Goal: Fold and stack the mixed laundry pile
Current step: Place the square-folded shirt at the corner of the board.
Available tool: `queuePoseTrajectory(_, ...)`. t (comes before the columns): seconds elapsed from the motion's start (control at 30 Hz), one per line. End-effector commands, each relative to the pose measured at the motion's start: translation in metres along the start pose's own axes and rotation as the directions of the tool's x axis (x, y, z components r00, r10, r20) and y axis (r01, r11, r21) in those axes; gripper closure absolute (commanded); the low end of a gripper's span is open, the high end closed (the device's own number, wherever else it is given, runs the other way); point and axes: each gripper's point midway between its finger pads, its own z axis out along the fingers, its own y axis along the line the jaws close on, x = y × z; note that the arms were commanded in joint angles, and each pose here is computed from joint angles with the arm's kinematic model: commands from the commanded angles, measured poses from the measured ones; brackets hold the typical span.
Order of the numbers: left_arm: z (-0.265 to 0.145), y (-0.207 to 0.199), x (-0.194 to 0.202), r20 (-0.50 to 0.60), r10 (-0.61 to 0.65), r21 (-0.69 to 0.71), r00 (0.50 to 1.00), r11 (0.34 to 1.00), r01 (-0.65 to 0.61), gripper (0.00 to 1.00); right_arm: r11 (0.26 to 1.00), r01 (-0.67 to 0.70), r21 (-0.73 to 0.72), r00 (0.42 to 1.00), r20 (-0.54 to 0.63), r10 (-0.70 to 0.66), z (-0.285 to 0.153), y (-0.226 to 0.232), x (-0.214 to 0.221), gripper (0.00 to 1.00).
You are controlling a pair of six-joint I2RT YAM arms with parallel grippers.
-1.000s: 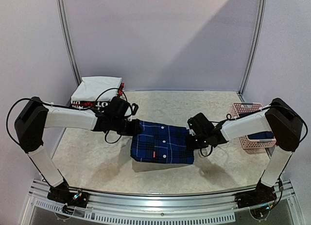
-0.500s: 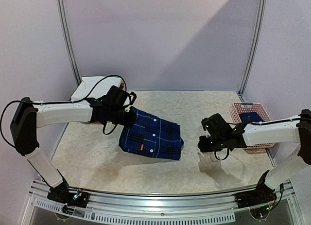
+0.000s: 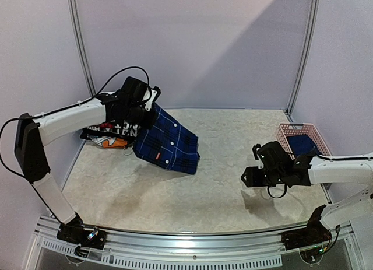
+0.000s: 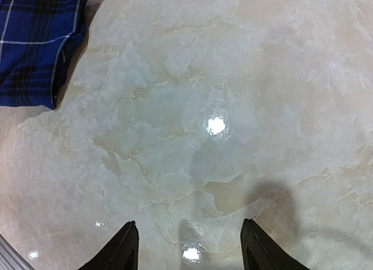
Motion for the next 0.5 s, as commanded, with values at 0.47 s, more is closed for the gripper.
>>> queuePoseTrajectory(0.47,-0.049,0.063,-0.069,0.061,0.031,-0.050,0.998,0.998,-0.028,1.00,0.999,-0.005,-0.034,1.000,0.019,0.005,-0.020,-0.011,0.011,0.39)
